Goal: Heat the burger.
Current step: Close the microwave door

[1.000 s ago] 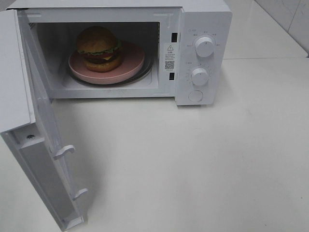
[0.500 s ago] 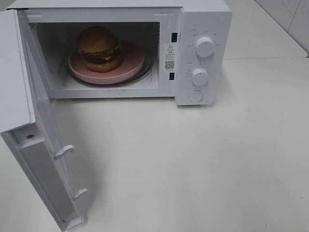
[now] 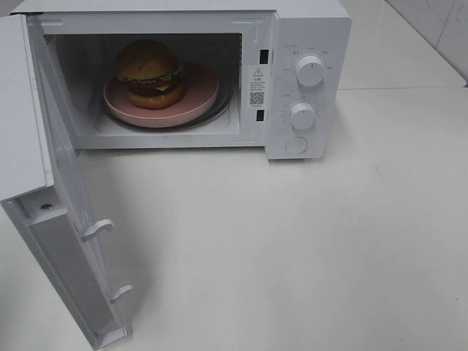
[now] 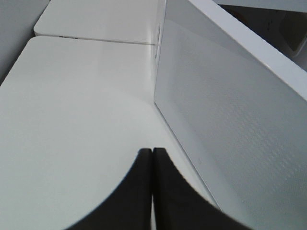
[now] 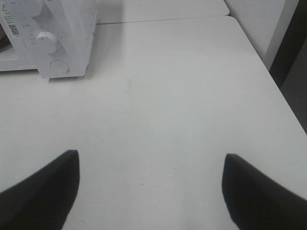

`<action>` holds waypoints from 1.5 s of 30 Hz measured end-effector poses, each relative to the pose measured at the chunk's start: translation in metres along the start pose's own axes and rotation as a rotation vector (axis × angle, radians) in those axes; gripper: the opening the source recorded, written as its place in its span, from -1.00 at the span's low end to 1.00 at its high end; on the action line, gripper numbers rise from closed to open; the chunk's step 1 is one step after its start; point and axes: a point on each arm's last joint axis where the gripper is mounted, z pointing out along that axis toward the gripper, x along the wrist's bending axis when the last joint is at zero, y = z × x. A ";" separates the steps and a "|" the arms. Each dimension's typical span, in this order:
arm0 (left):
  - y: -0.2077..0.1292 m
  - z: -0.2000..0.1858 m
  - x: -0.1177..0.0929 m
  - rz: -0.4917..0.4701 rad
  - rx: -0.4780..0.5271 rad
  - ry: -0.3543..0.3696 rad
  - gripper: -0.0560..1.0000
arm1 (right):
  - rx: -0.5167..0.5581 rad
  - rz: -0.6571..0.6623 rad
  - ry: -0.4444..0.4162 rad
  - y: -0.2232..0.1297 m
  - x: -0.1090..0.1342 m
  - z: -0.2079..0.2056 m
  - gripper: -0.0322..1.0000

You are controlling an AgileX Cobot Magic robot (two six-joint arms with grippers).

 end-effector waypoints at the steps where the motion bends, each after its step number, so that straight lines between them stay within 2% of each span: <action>1: 0.000 0.004 0.000 -0.001 -0.011 0.002 -0.89 | 0.000 0.000 0.000 0.000 0.000 0.000 0.54; 2: 0.000 0.004 0.000 -0.001 -0.011 0.002 -0.89 | 0.000 0.000 0.000 0.000 0.000 0.000 0.54; 4: -0.001 0.019 0.002 -0.012 -0.078 0.008 -0.89 | 0.000 0.000 0.000 0.000 0.000 0.000 0.54; 14: -0.017 0.052 0.008 -0.042 -0.189 0.028 -0.89 | 0.000 0.000 0.000 0.000 0.000 0.000 0.54; 15: -0.018 0.057 0.010 -0.058 -0.238 0.034 -0.89 | 0.000 0.000 0.000 0.000 0.000 0.000 0.54; 18: -0.021 0.063 0.012 -0.068 -0.293 0.046 -0.89 | 0.000 0.000 0.000 0.000 0.000 0.000 0.54; 24: -0.029 0.075 0.014 -0.052 -0.328 0.054 -0.89 | 0.000 0.000 0.000 0.000 0.000 0.000 0.54; 26: -0.032 0.083 0.012 -0.004 -0.339 0.040 -0.89 | 0.000 0.000 0.000 0.000 0.000 0.000 0.54; 31: -0.031 0.093 0.008 -0.002 -0.352 0.003 -0.89 | 0.000 0.000 0.000 0.000 0.000 0.000 0.54; 40: -0.040 0.117 -0.001 -0.015 -0.257 -0.092 -0.89 | 0.000 0.000 0.000 0.000 0.000 0.000 0.54; 42: -0.042 0.124 -0.005 -0.009 -0.241 -0.139 -0.89 | 0.000 0.000 0.000 0.000 0.000 0.000 0.54; 43: -0.042 0.124 -0.005 -0.009 -0.241 -0.139 -0.89 | 0.000 0.000 0.000 0.000 0.000 0.000 0.54; 44: -0.044 0.129 -0.009 0.012 -0.241 -0.183 -0.89 | 0.000 0.000 0.000 0.000 0.000 0.000 0.54; 45: -0.044 0.129 -0.009 0.012 -0.241 -0.183 -0.89 | 0.000 0.000 0.000 0.000 0.000 0.000 0.54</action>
